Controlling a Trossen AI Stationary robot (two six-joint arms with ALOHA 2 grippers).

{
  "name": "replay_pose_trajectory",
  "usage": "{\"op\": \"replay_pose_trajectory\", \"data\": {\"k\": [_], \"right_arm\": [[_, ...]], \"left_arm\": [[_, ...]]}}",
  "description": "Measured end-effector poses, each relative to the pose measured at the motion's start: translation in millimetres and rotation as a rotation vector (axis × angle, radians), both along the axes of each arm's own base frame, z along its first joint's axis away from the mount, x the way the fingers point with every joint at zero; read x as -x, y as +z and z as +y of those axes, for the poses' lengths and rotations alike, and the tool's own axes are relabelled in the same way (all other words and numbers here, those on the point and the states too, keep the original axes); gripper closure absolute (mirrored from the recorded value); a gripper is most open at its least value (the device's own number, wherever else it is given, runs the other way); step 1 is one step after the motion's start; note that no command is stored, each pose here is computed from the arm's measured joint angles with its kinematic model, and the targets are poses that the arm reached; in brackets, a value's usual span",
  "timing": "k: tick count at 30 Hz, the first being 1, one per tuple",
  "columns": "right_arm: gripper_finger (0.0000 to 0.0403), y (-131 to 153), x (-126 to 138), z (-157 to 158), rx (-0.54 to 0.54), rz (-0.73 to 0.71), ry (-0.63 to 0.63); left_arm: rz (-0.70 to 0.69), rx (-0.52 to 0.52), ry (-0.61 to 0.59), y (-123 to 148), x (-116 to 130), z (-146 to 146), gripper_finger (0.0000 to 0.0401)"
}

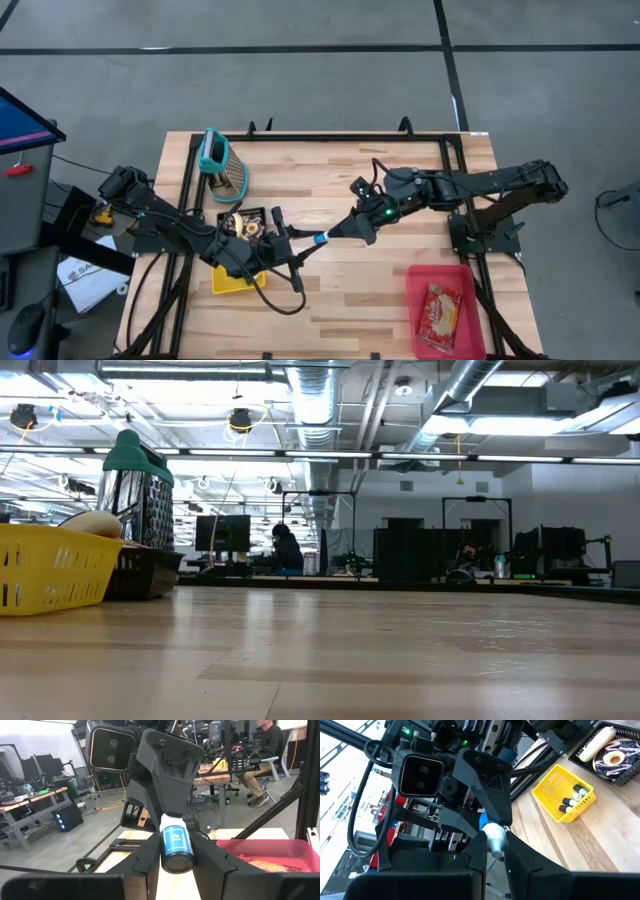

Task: Pick & Place Food Item
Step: Put the blue food coloring bottle into the yellow bin

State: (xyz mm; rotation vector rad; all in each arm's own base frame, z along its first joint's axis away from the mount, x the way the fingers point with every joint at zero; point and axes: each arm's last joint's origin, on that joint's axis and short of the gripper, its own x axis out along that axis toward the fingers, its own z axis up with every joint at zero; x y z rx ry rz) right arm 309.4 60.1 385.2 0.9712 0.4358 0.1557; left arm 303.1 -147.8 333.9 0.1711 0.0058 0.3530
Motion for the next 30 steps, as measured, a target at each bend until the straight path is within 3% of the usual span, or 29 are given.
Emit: {"op": "replay_pose_trajectory", "data": {"k": [11,30], "right_arm": [[0.0335,0.8,-0.3,-0.4,0.009,-0.012,-0.001],[0.0331,6.5,-2.8,-1.2,0.054,-0.097,-0.035]], "left_arm": [[-0.011,0.009,0.028,1.0,-0.4,2.1,0.0332],[-0.039,0.03,0.063,5.8,3.7,-0.6,0.0333]]}}
